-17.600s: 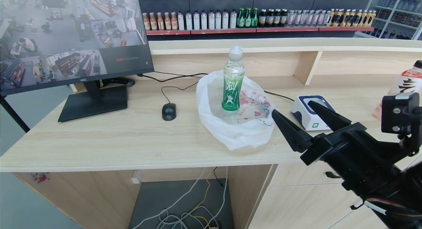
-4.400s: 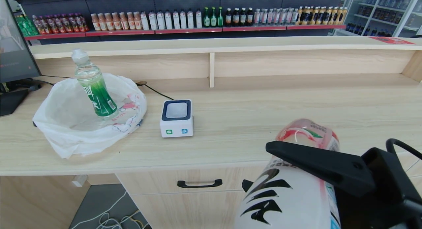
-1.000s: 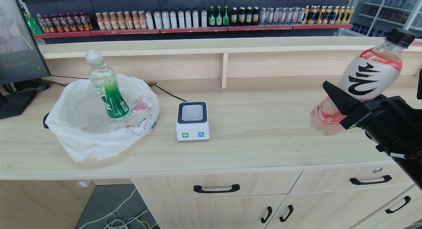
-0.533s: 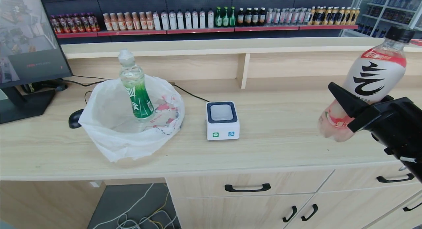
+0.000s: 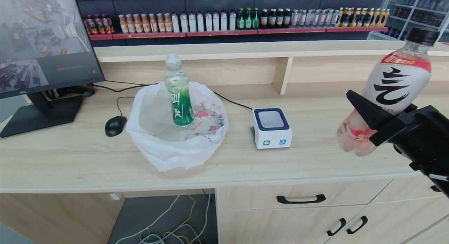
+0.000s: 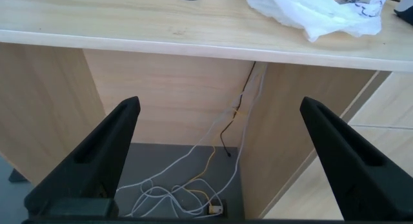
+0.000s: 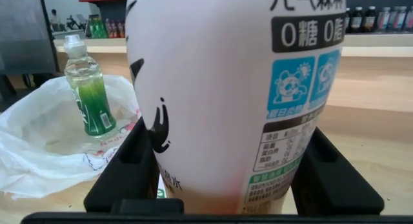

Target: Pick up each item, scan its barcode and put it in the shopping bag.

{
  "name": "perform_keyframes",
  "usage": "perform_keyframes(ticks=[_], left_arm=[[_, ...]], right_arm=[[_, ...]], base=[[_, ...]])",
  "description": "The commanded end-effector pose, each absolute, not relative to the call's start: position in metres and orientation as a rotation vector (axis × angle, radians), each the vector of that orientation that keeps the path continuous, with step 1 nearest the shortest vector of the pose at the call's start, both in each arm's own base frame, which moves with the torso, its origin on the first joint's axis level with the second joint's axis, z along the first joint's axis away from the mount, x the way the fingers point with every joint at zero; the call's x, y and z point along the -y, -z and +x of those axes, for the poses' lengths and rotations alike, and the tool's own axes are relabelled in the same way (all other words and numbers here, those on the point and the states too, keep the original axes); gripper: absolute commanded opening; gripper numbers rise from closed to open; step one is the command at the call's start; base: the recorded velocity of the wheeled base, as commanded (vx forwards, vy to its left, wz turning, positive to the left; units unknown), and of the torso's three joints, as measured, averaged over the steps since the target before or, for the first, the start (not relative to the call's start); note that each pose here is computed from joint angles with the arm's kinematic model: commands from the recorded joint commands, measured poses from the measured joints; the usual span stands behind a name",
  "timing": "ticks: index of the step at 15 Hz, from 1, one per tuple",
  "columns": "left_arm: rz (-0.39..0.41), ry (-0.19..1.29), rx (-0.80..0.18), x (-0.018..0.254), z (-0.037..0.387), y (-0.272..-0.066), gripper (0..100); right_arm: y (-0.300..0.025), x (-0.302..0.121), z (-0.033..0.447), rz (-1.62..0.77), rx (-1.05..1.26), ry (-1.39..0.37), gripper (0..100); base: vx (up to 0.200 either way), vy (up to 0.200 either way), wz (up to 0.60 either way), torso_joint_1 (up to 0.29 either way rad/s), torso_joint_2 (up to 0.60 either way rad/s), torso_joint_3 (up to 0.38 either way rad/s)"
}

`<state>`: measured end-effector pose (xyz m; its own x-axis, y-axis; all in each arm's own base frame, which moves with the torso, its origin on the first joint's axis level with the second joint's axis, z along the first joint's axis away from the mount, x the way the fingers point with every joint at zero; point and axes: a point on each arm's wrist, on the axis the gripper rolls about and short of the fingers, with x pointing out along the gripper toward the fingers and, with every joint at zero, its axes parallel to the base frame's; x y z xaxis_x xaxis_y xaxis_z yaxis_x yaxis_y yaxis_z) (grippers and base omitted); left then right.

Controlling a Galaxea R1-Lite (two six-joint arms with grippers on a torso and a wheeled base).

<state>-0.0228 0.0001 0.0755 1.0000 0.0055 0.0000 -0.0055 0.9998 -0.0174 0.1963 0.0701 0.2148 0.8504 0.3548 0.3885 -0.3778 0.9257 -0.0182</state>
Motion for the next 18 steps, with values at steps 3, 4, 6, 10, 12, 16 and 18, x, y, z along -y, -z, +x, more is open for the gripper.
perform_keyframes(ticks=[3, 4, 6, 10, 12, 16, 18], left_arm=[[-0.012, -0.006, 0.000, 0.000, -0.023, -0.075, 100], [-0.011, -0.006, 0.000, 0.000, -0.023, -0.075, 100], [-0.011, -0.006, 0.000, 0.000, -0.023, -0.075, 100], [-0.011, -0.006, 0.000, 0.000, -0.023, -0.075, 100], [-0.011, -0.006, 0.000, 0.000, -0.023, -0.075, 100], [-0.011, -0.006, 0.000, 0.000, -0.023, -0.075, 100], [-0.011, -0.006, 0.000, 0.000, -0.023, -0.075, 100]], right_arm=[[-0.214, -0.071, 0.197, 0.057, 0.394, -0.391, 0], [-0.214, -0.071, 0.197, 0.057, 0.396, -0.392, 0], [-0.214, -0.072, 0.200, 0.056, 0.393, -0.392, 0], [-0.215, -0.077, 0.211, 0.059, 0.396, -0.400, 0], [-0.213, -0.079, 0.215, 0.071, 0.387, -0.407, 0], [-0.224, -0.106, 0.240, 0.201, 0.405, -0.482, 0], [-0.236, -0.126, 0.258, 0.286, 0.423, -0.536, 0]], base=[[0.000, 0.067, 0.00, 0.001, 0.00, 0.002], [0.000, 0.000, 0.00, 0.000, 0.00, 0.000], [0.000, 0.000, 0.00, 0.000, 0.00, 0.000], [0.000, 0.000, 0.00, 0.000, 0.00, 0.000], [0.000, 0.000, 0.00, 0.000, 0.00, 0.000], [0.000, 0.000, 0.00, 0.000, 0.00, 0.000], [0.000, 0.000, 0.00, 0.000, 0.00, 0.000]])
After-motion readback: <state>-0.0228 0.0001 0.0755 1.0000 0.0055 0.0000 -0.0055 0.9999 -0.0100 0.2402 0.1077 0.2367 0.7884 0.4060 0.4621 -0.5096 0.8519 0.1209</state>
